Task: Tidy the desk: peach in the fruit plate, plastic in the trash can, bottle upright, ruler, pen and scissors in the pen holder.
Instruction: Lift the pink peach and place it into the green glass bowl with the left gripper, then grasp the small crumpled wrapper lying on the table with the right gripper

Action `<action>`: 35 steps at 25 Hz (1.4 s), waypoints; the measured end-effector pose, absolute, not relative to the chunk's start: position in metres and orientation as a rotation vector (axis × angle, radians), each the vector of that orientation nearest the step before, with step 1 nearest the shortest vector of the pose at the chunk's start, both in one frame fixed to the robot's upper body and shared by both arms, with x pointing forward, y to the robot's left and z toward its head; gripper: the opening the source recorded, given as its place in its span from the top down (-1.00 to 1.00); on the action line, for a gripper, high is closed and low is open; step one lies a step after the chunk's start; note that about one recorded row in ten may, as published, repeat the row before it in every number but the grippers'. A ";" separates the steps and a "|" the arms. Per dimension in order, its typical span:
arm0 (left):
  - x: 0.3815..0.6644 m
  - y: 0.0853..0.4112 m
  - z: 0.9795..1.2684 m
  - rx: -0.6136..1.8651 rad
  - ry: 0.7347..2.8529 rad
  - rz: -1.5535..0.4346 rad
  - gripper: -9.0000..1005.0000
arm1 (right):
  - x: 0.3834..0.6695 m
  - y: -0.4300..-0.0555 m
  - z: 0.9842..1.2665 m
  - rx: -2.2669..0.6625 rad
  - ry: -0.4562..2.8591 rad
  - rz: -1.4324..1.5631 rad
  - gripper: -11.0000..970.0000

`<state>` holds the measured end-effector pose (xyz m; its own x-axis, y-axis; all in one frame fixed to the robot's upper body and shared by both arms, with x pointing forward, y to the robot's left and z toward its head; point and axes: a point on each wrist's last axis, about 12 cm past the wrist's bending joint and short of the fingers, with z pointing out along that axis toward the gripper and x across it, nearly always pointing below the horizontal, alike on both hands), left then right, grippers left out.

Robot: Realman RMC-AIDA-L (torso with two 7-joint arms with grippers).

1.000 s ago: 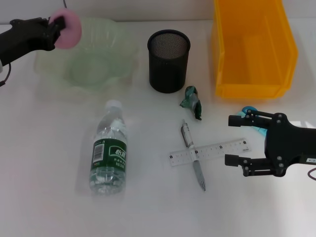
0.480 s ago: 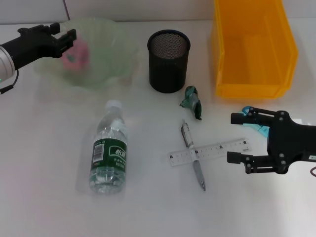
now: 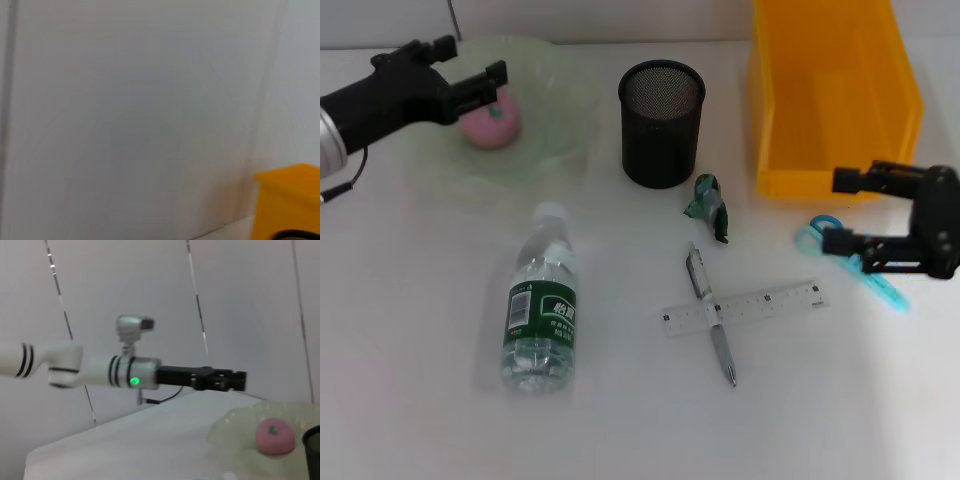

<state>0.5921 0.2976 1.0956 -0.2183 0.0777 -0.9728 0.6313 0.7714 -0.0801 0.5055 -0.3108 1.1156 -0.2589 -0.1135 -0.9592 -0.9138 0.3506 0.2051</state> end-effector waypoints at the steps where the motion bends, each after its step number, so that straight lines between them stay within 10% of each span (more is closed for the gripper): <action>1: 0.592 0.298 1.096 0.558 1.738 -0.560 -0.56 | 0.507 -0.315 1.125 -0.921 1.670 1.037 -0.73; 16: 0.502 0.324 1.067 0.895 1.662 -0.636 -0.59 | 0.546 -0.266 1.229 -0.840 2.502 0.667 -0.73; 35: 0.498 0.324 1.061 0.884 1.682 -0.637 -0.59 | 0.579 -0.171 1.156 -0.557 2.602 0.568 -0.72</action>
<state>0.4983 0.3237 1.0609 -0.1432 0.2374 -0.9608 0.8143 0.5801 0.0220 0.5791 -0.1705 1.1561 -0.8327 -0.2895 -0.4721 -0.4599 0.8363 0.2984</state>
